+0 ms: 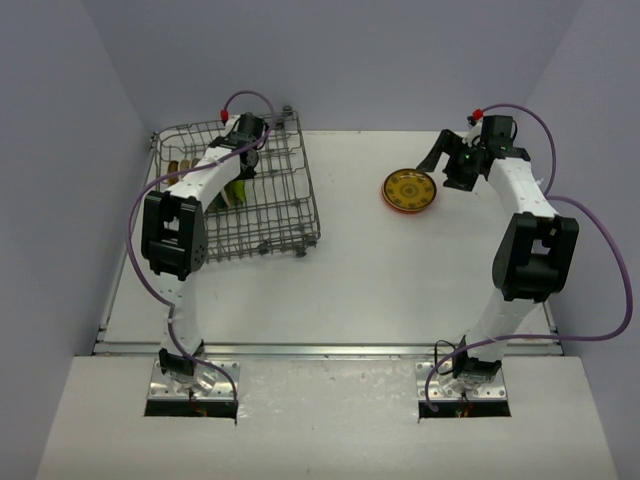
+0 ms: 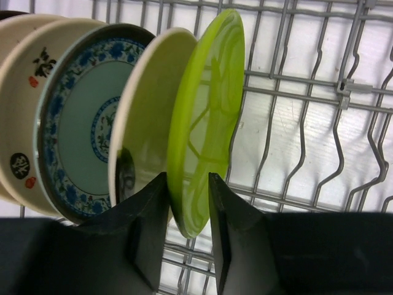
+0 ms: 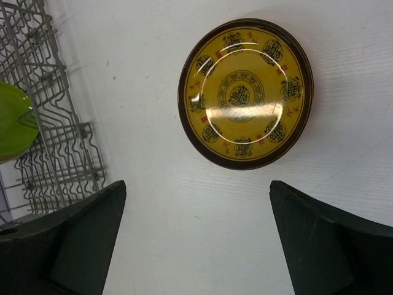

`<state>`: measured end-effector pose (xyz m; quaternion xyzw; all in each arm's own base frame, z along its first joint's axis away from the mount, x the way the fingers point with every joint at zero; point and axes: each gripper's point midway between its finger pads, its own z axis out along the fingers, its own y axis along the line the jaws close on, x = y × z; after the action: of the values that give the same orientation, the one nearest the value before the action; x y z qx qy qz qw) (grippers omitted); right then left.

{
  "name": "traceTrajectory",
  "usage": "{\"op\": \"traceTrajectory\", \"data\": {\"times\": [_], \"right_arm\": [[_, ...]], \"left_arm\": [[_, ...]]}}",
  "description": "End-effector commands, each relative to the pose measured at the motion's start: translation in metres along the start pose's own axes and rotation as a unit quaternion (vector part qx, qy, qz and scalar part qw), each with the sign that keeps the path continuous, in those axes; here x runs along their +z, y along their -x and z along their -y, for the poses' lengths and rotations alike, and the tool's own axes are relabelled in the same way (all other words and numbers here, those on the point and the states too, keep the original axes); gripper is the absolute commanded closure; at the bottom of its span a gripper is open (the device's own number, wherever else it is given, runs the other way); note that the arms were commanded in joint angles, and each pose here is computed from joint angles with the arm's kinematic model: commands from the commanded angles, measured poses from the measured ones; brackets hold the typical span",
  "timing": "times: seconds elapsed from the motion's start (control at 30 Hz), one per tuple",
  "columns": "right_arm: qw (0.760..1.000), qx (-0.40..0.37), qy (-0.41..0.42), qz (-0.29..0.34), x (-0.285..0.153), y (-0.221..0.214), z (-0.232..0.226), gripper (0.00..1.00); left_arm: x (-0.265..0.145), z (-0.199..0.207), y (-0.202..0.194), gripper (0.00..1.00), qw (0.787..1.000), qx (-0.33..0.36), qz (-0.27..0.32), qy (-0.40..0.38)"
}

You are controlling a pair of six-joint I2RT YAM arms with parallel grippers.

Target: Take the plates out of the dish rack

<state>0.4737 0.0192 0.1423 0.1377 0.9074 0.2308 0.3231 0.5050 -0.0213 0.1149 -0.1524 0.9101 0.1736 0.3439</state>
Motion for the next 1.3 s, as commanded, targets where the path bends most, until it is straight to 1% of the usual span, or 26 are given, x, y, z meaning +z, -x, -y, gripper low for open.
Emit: {"op": "traceTrajectory", "data": {"times": [0.0,0.13,0.23,0.33,0.47,0.6,0.87,1.27], "right_arm": [[1.000,-0.004,0.011,0.004,0.002,0.002,-0.005,0.01],[1.000,-0.005,0.012,0.003,0.002,0.001,-0.006,0.01],[1.000,-0.005,0.014,0.003,0.001,0.001,-0.006,0.01],[1.000,-0.004,0.017,0.002,0.000,-0.001,-0.008,0.01],[1.000,-0.002,0.023,0.002,0.000,-0.004,-0.009,0.01],[1.000,0.000,0.025,0.000,-0.001,-0.005,-0.010,0.01],[1.000,-0.002,0.028,0.002,-0.003,-0.005,-0.011,0.01],[0.999,-0.002,0.033,0.001,-0.004,-0.008,-0.013,0.01]], "left_arm": [[0.005,0.003,0.012,0.77,1.000,-0.004,0.015,-0.011],[0.006,0.002,0.009,0.79,1.000,0.003,0.013,-0.007],[0.006,0.000,0.008,0.85,1.000,0.004,0.013,-0.004],[0.002,-0.002,0.009,0.94,1.000,0.007,0.017,-0.004],[-0.003,-0.005,0.010,0.99,1.000,0.012,0.020,-0.008],[-0.004,-0.007,0.008,1.00,1.000,0.021,0.019,-0.010],[-0.007,-0.001,0.001,1.00,0.998,0.045,0.016,-0.041],[-0.008,-0.006,-0.006,1.00,0.992,0.109,0.028,-0.053]]}}
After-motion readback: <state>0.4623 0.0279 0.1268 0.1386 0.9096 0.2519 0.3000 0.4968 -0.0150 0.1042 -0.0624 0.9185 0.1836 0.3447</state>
